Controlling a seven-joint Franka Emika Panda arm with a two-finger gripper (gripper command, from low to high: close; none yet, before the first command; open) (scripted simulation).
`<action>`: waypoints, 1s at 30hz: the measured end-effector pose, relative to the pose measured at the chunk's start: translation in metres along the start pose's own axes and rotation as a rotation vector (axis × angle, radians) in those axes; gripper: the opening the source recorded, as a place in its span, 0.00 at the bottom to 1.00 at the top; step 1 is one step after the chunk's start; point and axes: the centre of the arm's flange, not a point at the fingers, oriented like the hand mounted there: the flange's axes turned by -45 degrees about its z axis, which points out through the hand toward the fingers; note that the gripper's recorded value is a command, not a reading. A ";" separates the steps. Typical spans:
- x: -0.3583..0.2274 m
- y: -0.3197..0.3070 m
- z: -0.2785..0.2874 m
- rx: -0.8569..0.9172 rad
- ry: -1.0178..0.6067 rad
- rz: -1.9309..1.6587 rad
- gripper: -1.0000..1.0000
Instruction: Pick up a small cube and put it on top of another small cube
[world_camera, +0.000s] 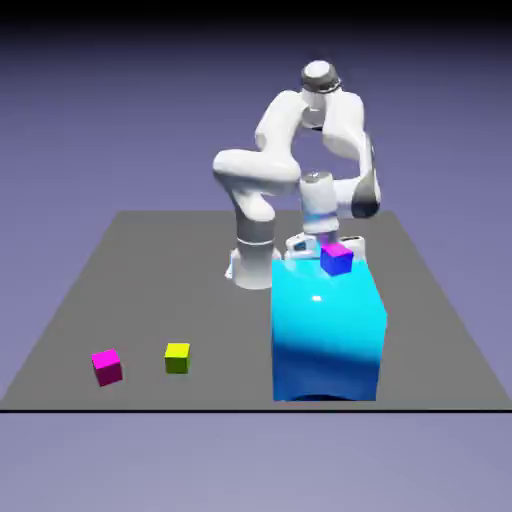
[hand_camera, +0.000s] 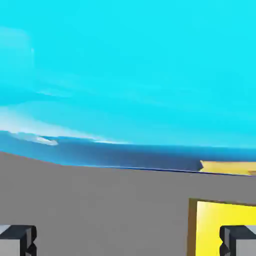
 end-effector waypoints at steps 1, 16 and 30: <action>-0.003 0.003 0.001 -0.010 -0.007 0.001 0.50; -0.016 -0.007 0.053 -0.004 -0.002 -0.006 0.50; -0.016 -0.009 0.049 -0.001 -0.001 -0.006 0.00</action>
